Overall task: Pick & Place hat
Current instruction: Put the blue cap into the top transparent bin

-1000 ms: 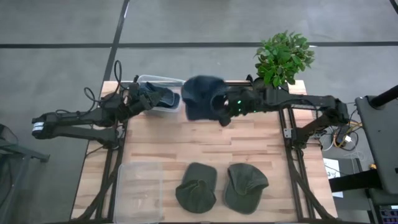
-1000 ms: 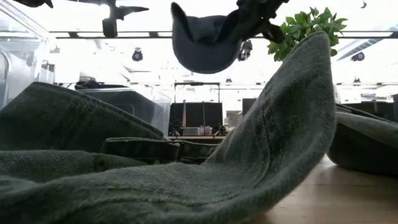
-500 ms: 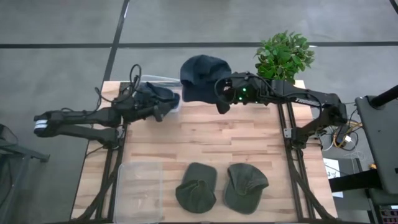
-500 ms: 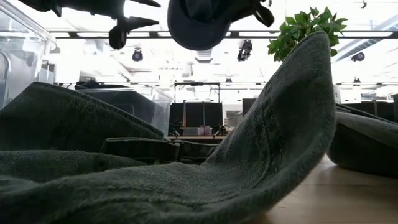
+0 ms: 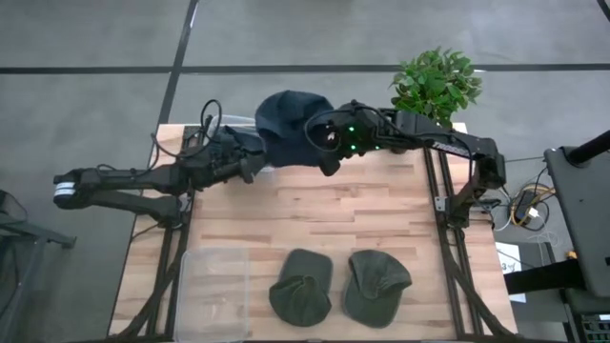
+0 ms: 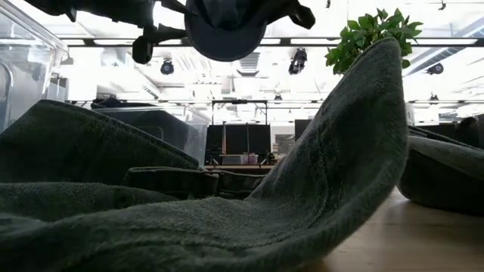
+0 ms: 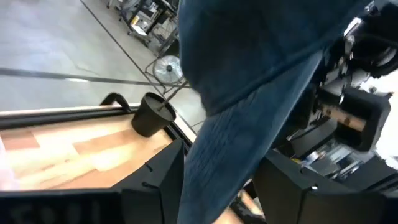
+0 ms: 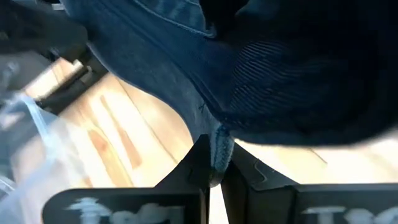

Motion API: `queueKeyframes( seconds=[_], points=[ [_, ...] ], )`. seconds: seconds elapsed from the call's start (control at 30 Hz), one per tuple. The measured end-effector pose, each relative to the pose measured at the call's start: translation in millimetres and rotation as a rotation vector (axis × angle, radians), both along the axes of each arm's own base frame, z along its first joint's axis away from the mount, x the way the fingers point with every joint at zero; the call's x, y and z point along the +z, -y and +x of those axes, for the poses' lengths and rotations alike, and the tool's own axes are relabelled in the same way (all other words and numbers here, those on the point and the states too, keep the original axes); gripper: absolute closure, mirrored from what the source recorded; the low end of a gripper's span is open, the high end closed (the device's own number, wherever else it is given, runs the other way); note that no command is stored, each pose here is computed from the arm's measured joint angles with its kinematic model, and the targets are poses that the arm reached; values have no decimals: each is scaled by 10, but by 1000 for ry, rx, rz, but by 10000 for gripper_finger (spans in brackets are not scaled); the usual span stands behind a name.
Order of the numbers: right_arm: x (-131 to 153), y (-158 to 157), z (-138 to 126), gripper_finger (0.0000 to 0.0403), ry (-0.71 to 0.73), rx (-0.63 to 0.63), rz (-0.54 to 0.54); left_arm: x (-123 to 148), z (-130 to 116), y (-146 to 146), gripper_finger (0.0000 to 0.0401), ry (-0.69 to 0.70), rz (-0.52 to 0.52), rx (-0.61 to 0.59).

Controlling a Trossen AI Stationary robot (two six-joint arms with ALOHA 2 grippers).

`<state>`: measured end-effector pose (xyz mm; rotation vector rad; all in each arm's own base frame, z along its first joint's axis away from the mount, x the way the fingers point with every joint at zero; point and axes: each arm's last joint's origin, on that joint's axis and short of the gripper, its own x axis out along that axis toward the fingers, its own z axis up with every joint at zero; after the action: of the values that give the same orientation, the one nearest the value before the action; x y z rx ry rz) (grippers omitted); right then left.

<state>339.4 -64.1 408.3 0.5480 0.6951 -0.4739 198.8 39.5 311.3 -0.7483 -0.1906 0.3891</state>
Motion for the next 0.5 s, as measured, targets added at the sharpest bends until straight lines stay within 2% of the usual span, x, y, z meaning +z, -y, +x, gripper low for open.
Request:
queueKeyframes(
  seconds=[0.17, 0.37, 0.5],
  points=[
    [55, 19, 107, 390, -39, 44, -42, 3, -4, 1, 271, 28, -59, -2],
    [123, 33, 177, 390, -31, 74, -81, -27, -7, -8, 376, 15, -102, 20],
    [118, 38, 197, 390, -31, 86, -100, -42, -28, -8, 390, 18, -150, 41]
  ],
)
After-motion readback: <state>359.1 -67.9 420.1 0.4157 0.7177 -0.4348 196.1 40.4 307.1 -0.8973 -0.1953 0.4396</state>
